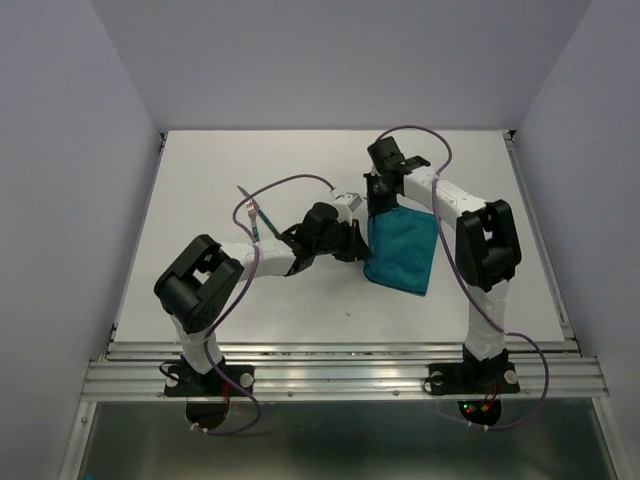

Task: Fold the napkin into a case and place the utensils inside
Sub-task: Turn over the upper triangle folded napkin at the center of the board.

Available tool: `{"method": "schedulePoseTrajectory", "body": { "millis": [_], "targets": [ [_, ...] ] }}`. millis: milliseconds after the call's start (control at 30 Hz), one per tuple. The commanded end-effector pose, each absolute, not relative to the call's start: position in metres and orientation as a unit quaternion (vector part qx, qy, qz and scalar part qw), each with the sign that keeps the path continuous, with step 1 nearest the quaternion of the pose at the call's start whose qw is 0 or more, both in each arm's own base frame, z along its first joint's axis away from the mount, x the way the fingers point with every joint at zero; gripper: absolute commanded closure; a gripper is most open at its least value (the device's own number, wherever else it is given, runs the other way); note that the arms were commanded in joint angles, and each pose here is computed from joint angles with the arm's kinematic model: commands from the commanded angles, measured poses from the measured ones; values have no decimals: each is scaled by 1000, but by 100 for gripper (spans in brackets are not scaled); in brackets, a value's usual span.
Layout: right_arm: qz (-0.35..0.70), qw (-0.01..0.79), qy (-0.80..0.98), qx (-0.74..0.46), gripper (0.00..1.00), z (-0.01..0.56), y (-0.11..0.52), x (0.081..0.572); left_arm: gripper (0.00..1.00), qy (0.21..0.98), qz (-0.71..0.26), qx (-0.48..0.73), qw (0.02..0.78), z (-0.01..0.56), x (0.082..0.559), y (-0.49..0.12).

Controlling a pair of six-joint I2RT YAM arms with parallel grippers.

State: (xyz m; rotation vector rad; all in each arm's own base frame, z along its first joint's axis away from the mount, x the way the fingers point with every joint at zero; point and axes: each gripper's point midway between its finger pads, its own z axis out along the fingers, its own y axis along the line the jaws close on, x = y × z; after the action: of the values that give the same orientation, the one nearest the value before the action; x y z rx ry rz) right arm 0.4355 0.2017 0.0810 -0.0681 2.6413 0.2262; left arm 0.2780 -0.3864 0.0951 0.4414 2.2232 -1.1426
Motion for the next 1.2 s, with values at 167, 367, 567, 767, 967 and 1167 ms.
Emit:
{"method": "schedulePoseTrajectory", "body": {
  "millis": [167, 367, 567, 767, 967, 1167],
  "targets": [
    [88, 355, 930, -39, 99, 104, 231, 494, 100, 837, -460, 184, 233, 80, 227, -381],
    [94, 341, 933, -58, 99, 91, 250, 484, 100, 842, -450, 183, 232, 70, 224, -375],
    [138, 332, 931, -67, 67, 93, 267, 471, 54, 850, -442, 176, 228, 65, 219, -366],
    [207, 324, 921, -61, 57, 101, 285, 456, 41, 851, -438, 176, 230, 68, 217, -362],
    [230, 335, 912, -47, 55, 122, 288, 451, 41, 853, -421, 169, 259, 87, 222, -352],
    [210, 382, 900, -7, 55, 159, 255, 459, 36, 854, -388, 170, 301, 114, 231, -337]
  ]
}}
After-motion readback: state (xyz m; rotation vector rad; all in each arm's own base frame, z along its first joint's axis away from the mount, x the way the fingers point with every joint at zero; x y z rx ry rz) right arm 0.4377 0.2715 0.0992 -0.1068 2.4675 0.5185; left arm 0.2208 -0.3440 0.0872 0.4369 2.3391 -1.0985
